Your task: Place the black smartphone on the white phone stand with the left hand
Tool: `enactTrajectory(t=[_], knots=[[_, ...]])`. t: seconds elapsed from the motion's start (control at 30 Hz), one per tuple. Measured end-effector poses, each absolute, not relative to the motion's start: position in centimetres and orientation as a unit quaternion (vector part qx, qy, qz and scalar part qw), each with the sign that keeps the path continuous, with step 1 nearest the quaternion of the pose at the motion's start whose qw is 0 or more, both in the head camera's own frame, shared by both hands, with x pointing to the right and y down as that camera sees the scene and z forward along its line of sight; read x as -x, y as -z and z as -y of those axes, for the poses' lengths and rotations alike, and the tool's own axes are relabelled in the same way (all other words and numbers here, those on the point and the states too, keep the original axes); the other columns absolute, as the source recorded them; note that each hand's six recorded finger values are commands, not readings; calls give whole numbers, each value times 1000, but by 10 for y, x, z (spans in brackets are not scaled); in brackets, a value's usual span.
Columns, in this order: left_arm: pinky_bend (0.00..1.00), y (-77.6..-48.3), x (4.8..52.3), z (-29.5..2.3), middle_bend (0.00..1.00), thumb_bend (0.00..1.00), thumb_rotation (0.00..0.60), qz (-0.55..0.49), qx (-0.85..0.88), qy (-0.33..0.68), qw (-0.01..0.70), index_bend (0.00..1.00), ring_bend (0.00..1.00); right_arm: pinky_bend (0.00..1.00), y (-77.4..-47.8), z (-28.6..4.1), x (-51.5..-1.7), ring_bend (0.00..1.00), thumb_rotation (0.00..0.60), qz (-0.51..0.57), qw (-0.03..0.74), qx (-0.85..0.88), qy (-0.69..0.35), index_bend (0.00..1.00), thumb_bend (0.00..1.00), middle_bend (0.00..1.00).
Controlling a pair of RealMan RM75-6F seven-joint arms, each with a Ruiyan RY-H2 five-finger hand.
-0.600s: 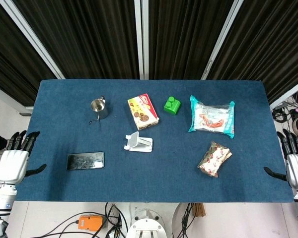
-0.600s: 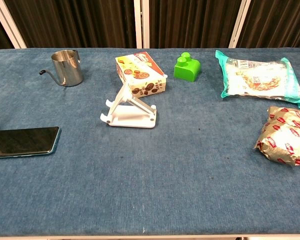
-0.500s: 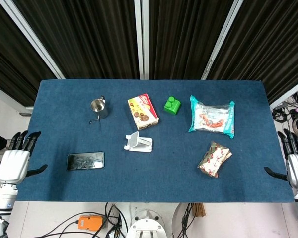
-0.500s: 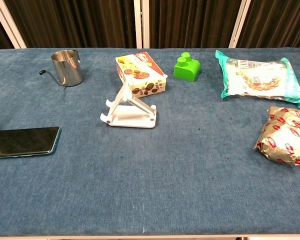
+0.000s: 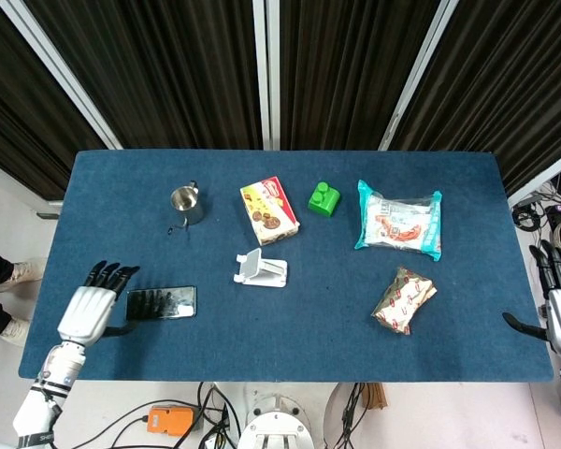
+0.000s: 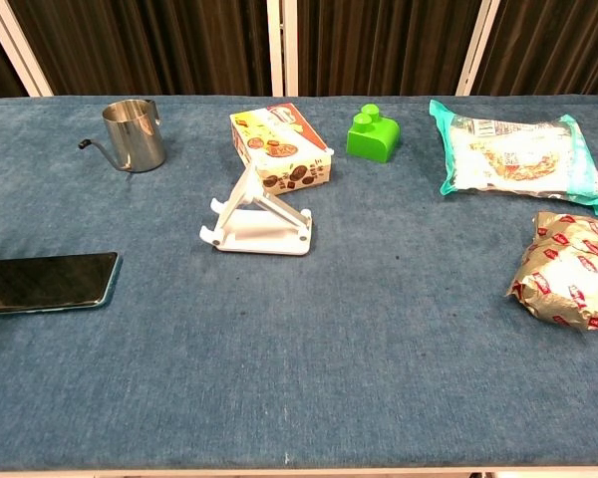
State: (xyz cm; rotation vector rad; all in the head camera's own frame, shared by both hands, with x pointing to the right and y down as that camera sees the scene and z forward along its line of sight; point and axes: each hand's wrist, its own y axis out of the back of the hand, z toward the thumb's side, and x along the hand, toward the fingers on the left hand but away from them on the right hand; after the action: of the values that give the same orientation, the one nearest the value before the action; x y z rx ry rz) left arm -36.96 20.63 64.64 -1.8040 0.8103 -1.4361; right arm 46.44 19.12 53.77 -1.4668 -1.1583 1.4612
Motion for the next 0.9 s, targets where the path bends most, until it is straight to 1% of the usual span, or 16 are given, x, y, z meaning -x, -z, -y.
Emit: enactTrajectory(t=[0.13,0.33,0.57,0.9], knots=[[0,-666,352,-211,165,111,600,-294,707,560,315,138,72,42,-540,-192,-467,0,600,453,370,573,-574,0,57,0],[0,-683,330,-212,164,140,600,-274,714,570,300,175,61,41,-542,-191,-468,0,600,452,367,575,-575,0,56,0],[0,-696,317,-210,159,180,599,-262,710,587,288,194,49,41,-544,-192,-472,0,600,454,361,574,-577,0,57,0],[0,-706,311,-209,159,181,599,-244,695,602,309,201,49,41,-546,-194,-476,0,600,457,356,574,-579,0,55,0]])
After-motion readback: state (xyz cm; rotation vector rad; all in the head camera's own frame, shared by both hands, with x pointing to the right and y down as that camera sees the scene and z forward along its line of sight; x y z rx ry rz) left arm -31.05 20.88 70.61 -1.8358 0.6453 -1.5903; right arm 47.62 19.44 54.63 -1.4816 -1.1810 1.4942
